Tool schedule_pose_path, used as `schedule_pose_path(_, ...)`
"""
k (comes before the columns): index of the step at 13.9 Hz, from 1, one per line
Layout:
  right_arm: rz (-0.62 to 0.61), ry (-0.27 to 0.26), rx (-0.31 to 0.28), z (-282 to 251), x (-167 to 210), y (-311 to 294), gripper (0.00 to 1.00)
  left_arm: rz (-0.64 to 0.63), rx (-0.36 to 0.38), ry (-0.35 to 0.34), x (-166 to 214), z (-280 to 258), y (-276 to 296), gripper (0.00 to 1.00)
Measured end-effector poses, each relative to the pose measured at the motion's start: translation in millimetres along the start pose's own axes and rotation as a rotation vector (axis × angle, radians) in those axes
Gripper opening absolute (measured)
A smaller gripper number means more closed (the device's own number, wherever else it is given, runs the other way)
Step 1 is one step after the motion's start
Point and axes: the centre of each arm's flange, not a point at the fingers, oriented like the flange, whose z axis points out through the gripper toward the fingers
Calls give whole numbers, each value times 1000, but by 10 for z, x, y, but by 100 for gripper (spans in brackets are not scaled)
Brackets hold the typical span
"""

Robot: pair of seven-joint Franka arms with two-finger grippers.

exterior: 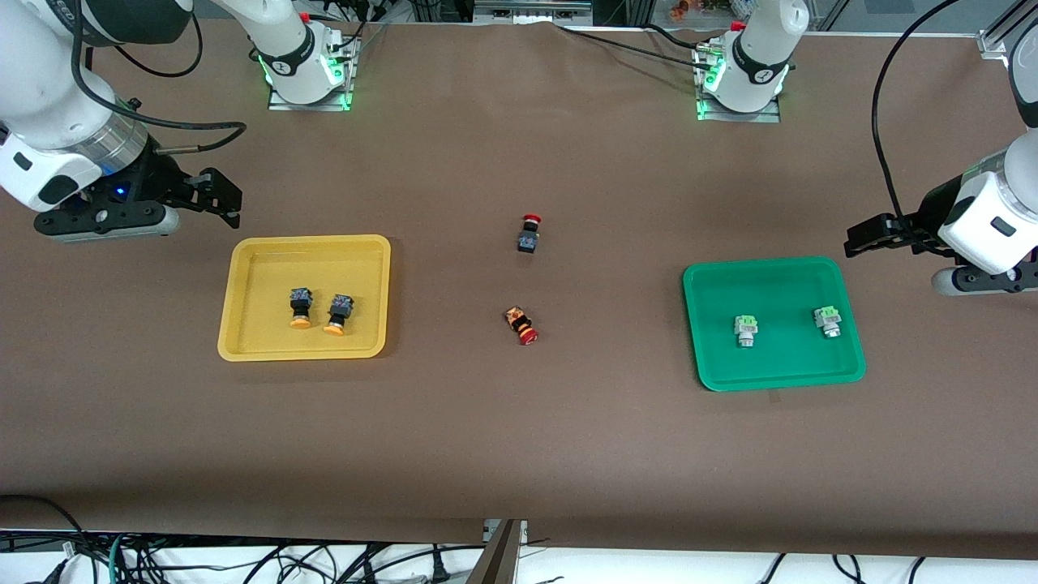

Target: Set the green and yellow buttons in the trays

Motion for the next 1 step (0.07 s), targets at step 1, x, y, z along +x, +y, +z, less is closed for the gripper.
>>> schedule_pose_path(1, 3, -2, 0, 2, -2, 14, 100, 0, 0, 0, 0, 0, 0, 100)
